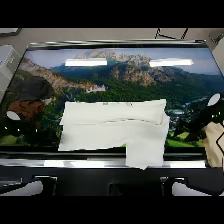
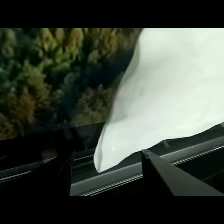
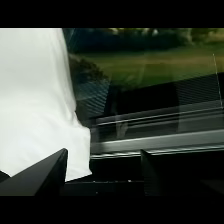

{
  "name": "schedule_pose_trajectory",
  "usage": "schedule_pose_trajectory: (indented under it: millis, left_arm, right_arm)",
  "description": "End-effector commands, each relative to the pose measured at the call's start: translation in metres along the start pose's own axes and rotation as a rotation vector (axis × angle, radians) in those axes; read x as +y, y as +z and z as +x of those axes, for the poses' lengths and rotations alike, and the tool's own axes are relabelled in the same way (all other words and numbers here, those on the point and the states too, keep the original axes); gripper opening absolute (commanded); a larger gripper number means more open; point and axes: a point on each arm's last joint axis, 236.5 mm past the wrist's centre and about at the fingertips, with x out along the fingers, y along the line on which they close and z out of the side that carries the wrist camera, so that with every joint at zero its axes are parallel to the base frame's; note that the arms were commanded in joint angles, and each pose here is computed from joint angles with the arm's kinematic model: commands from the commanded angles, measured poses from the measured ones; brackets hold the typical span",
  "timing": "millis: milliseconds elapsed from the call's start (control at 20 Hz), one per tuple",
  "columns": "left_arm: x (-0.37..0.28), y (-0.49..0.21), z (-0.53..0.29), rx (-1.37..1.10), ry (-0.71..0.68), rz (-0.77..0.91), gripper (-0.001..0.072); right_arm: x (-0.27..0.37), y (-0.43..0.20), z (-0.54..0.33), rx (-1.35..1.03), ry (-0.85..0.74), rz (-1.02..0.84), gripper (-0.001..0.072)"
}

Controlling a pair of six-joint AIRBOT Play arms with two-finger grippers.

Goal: Fold the clothes and pants, and hang the long-sleeved shirts on hangers.

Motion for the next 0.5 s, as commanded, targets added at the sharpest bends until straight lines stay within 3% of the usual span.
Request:
schedule_pose_trajectory:
  millis: [0,100,250,350,450]
  left_arm:
    - [-0.003,-0.025,0.031,-0.010,-0.055,0.003,0.0444]
    - [-0.005,-0.023,0.034,-0.022,-0.070,0.002,0.0443]
    - [-0.004,-0.022,0.038,-0.031,-0.071,-0.020,0.0337]
    - [-0.001,-0.020,0.041,-0.047,-0.063,-0.058,0.0034]
    - [-0.001,-0.020,0.041,-0.045,-0.062,-0.057,0.0021]
  right_arm:
    - [-0.008,-0.018,0.018,0.038,-0.006,-0.005,0.0552]
    - [-0.004,-0.018,0.018,0.037,0.010,-0.005,0.0552]
    - [-0.003,-0.018,0.018,0.035,0.011,-0.006,0.0552]
    - [-0.003,-0.018,0.018,0.038,0.012,-0.005,0.0548]
    - [0.000,-0.024,0.021,0.051,0.027,-0.014,0.0546]
